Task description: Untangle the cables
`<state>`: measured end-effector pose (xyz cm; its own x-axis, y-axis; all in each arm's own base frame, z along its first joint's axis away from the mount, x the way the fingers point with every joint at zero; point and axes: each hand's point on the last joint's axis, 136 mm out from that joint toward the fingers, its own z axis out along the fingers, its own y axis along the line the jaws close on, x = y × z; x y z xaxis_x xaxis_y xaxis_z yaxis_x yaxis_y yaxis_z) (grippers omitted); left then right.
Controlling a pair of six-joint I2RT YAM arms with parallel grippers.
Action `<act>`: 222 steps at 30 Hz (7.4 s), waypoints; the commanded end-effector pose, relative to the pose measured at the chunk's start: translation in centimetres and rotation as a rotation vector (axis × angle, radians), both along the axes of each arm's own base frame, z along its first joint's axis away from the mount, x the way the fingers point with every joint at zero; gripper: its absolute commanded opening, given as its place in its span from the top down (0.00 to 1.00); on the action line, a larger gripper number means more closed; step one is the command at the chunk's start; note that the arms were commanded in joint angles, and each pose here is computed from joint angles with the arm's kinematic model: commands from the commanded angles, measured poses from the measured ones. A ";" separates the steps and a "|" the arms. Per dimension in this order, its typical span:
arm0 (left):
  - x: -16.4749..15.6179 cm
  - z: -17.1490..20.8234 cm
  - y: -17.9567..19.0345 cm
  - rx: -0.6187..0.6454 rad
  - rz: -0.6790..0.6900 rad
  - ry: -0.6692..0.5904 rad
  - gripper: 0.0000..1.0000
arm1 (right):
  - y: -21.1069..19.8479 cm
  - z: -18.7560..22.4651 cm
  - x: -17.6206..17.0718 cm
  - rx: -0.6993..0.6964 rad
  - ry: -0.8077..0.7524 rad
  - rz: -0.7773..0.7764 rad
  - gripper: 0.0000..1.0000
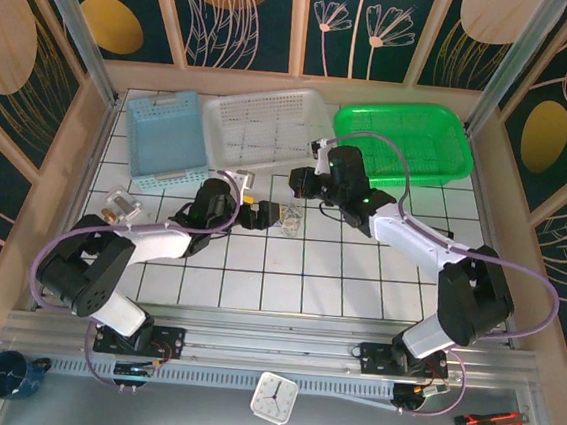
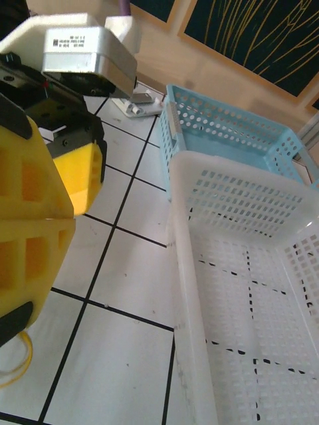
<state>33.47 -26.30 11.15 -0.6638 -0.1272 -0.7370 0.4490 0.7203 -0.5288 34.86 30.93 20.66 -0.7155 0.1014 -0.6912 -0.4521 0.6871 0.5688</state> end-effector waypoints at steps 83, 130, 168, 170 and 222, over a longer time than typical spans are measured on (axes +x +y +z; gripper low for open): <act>-2.3 -8.1 -3.1 0.031 -0.135 0.107 0.57 | -19.8 47.1 -4.6 0.826 -0.845 -0.097 1.00; 0.3 6.5 7.8 -0.117 0.464 -0.007 0.01 | -6.2 35.8 16.2 0.787 -0.517 0.034 1.00; -0.2 5.2 7.6 -0.176 0.449 0.037 0.01 | 0.1 12.4 12.3 0.300 -0.218 0.053 0.38; -0.1 4.7 7.3 -0.174 0.438 0.053 0.01 | -0.9 11.3 10.9 0.271 -0.205 0.033 0.39; 0.8 3.3 1.2 -0.164 0.169 0.167 0.01 | -4.9 -17.3 -9.4 -0.352 0.219 -0.108 0.65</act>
